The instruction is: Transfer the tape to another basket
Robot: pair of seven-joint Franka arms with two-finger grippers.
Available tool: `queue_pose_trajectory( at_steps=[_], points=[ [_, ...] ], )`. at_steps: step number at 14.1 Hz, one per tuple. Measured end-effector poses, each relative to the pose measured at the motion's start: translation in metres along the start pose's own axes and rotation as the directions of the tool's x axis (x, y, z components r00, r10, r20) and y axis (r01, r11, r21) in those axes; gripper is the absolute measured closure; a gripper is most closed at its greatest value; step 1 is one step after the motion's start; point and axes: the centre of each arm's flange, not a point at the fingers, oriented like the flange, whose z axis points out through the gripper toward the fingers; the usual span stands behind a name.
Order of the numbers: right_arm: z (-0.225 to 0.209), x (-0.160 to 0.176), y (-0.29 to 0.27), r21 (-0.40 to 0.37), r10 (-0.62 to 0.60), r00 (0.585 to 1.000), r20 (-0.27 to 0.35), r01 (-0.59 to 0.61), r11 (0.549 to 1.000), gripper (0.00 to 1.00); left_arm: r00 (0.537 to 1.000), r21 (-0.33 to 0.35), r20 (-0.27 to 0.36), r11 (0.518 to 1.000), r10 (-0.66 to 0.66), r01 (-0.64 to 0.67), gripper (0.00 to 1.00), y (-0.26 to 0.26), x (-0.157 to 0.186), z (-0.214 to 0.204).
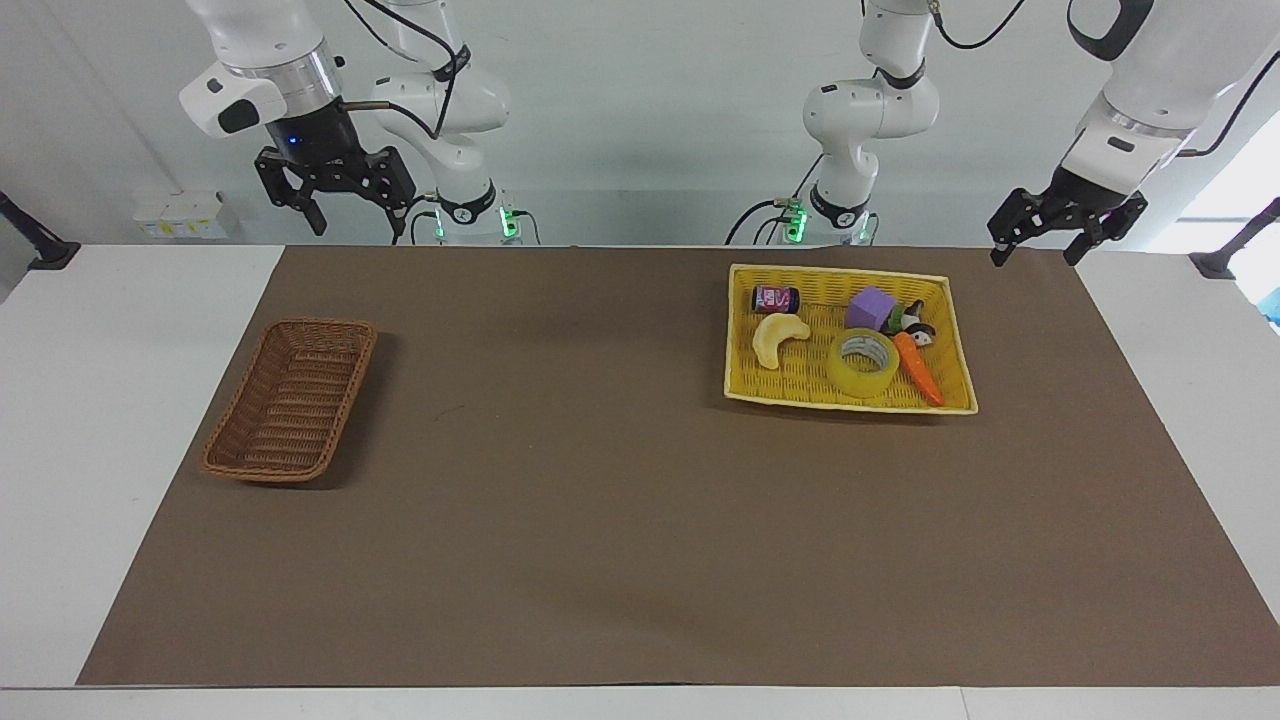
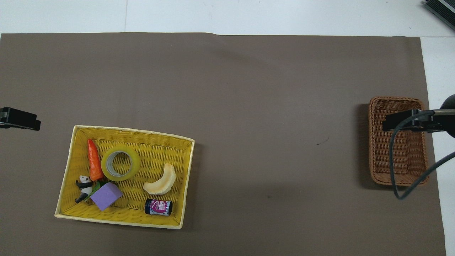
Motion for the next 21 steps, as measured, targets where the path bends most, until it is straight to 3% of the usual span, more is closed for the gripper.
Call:
queue_pose_trajectory(
  at_steps=[13, 21],
  points=[
    [0.0, 0.0, 0.0, 0.0, 0.0, 1.0, 0.0, 0.0, 1.0, 0.0, 0.999, -0.003, 0.044, 1.0, 0.005, -0.005, 0.0, 0.003, -0.007, 0.015],
    [0.0, 0.0, 0.0, 0.0, 0.0, 1.0, 0.0, 0.0, 1.0, 0.0, 1.0, 0.004, 0.02, 1.0, 0.023, -0.023, 0.0, 0.014, -0.016, 0.074]
  ],
)
